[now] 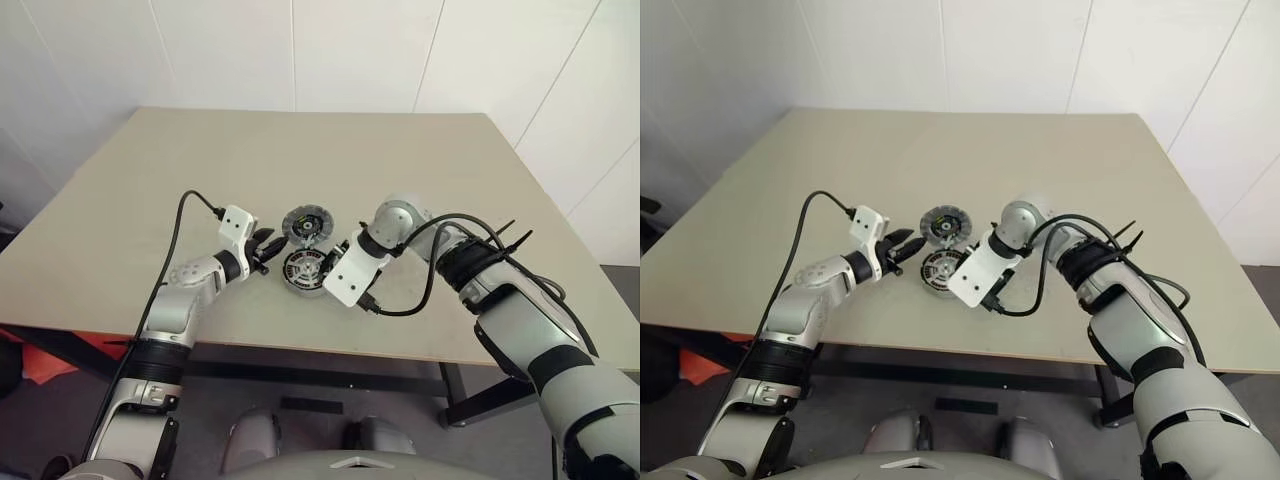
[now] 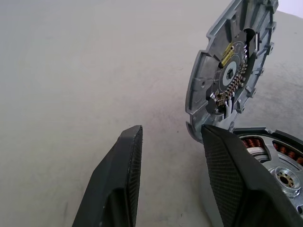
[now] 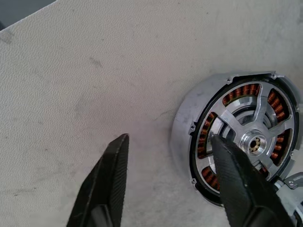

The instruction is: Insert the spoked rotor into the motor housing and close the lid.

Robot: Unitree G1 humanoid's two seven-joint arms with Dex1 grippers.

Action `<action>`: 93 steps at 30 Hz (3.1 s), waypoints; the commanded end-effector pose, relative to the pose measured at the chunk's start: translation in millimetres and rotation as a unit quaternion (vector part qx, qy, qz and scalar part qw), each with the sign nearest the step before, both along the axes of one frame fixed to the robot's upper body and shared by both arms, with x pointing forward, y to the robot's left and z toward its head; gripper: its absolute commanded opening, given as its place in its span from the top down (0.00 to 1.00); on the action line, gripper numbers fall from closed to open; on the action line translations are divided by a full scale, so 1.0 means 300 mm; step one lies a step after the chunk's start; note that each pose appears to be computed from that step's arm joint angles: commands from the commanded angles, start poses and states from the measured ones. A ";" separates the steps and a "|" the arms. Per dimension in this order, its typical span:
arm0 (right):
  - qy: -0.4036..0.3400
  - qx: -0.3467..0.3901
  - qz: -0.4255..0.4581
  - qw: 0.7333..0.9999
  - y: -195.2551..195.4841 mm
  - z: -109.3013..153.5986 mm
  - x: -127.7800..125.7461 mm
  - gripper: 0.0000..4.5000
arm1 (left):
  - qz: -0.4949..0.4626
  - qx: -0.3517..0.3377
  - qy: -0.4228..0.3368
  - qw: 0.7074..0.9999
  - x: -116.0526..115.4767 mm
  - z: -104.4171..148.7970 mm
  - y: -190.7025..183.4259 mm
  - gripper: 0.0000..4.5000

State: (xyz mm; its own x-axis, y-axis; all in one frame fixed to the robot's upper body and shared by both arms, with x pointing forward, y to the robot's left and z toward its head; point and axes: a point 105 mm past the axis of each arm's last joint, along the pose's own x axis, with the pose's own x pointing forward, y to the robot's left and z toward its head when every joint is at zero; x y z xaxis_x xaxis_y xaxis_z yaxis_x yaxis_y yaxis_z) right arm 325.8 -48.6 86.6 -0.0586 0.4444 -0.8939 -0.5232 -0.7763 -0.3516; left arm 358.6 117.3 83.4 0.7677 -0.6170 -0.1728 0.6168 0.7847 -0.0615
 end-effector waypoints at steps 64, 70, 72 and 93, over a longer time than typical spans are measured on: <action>0.165 0.144 -0.433 0.874 -0.233 0.316 0.075 1.00 | 0.018 -0.010 -0.016 1.000 0.008 -0.008 0.003 0.54; 0.238 0.117 -0.471 0.842 -0.248 0.292 -0.007 1.00 | 0.018 -0.015 -0.015 1.000 0.003 -0.013 -0.009 0.54; 0.262 0.111 -0.481 0.829 -0.241 0.284 -0.034 1.00 | 0.018 -0.016 -0.014 1.000 0.001 -0.015 -0.012 0.54; 0.351 0.138 -0.635 0.674 -0.054 0.209 0.050 1.00 | 0.034 -0.012 -0.014 0.999 -0.015 -0.017 0.018 0.54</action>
State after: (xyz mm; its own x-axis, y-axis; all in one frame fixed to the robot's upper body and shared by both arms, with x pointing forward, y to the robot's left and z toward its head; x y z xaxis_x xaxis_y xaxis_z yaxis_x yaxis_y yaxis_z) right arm 337.8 -73.6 132.5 0.1430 0.6415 -0.7537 -0.7906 0.5322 0.3029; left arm 352.1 121.8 62.0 0.8021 -0.5677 -0.1855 0.5605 0.8228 -0.0941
